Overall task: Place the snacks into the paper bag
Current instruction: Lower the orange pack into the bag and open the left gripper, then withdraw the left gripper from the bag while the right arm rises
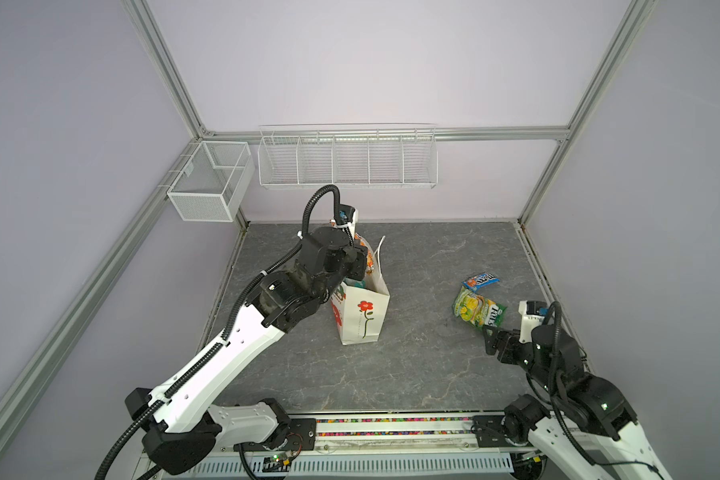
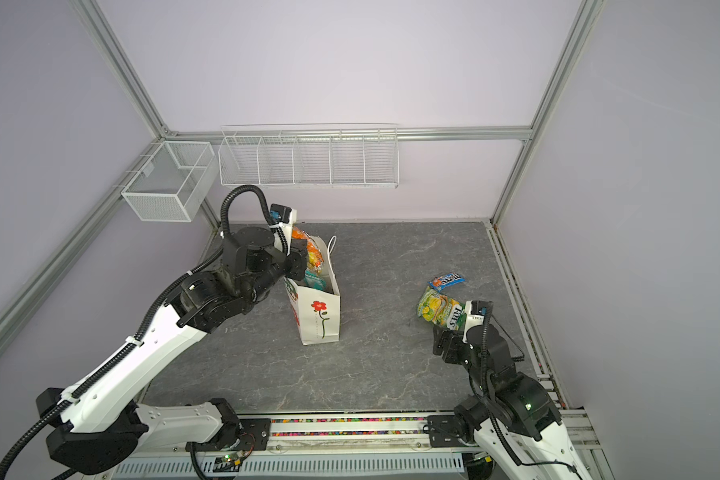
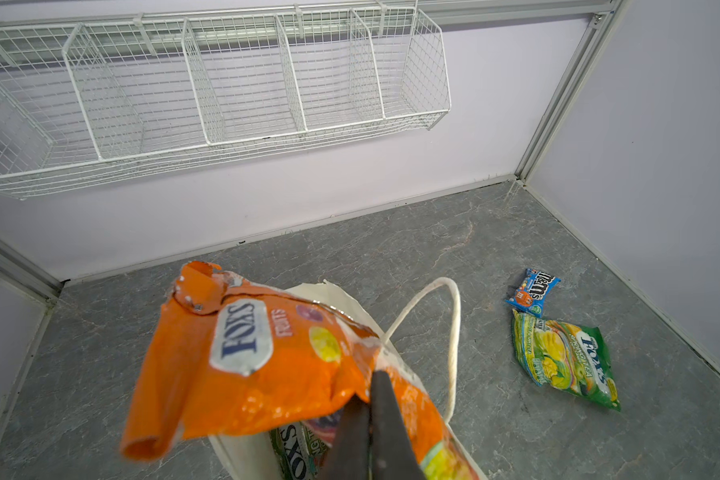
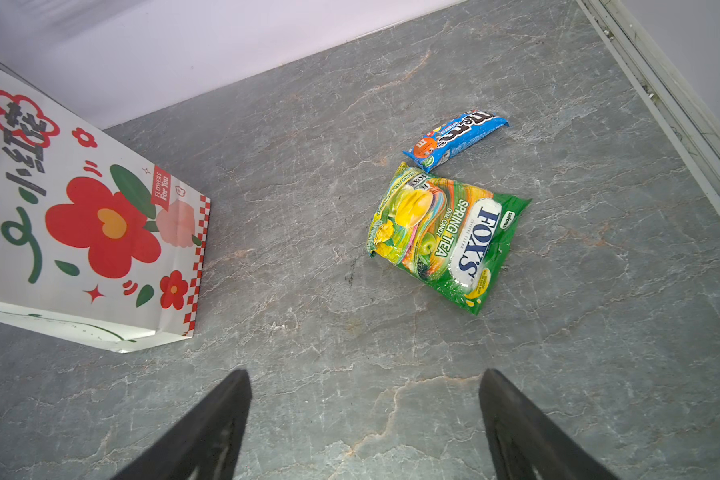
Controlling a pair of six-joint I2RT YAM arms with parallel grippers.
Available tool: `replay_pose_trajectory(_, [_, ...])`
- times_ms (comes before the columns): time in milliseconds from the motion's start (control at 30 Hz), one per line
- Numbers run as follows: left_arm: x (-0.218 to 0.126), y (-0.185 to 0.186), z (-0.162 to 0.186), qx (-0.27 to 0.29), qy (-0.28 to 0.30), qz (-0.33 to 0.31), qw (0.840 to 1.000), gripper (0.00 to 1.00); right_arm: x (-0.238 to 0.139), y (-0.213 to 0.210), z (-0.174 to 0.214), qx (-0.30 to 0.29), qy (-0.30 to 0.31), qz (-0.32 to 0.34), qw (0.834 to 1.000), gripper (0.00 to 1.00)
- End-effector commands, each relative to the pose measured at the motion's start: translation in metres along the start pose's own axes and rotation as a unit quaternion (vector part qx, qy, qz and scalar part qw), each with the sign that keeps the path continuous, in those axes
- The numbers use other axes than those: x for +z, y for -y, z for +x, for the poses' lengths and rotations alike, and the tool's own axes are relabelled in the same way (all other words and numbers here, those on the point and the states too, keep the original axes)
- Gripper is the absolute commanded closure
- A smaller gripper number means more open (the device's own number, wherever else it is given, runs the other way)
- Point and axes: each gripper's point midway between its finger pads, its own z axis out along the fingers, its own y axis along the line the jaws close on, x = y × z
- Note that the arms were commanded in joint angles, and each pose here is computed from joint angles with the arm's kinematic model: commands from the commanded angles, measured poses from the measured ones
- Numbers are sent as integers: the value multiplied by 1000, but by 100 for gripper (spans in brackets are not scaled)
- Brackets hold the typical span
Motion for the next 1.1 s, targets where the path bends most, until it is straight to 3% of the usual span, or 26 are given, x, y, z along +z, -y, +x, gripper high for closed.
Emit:
replay_pose_trajectory(0, [0,-2,-4,-11,10,-2,1000,100,4,-1,0,8,5,-2,1000,11])
replay_pose_trajectory(100, [0,-5,-4,-16,11,-10,1000,100,4,-1,0,8,5,-3,1000,11])
replay_pose_trajectory(233, [-1,-7,-4,-19,10,-13,1000,79,4,-1,1,8,5,-3,1000,11])
replay_pose_trajectory(300, [-3,-9,-3,-20,12,-17,1000,62,5,-1,1,8,4,-3,1000,11])
replay_pose_trajectory(400, [-5,-11,-5,-23,17,-19,999,51,6,-1,2,9,2,-4,1000,11])
replay_pose_trajectory(667, [-19,-22,-9,-30,29,-36,998,48,6,-1,3,9,0,-3,1000,11])
replay_pose_trajectory(933, [-30,-49,-8,-36,39,-104,993,43,9,-2,5,11,-6,-6,1000,11])
replay_pose_trajectory(1067, [-21,-82,7,-79,10,-145,986,41,10,-5,7,9,-14,-11,1000,11])
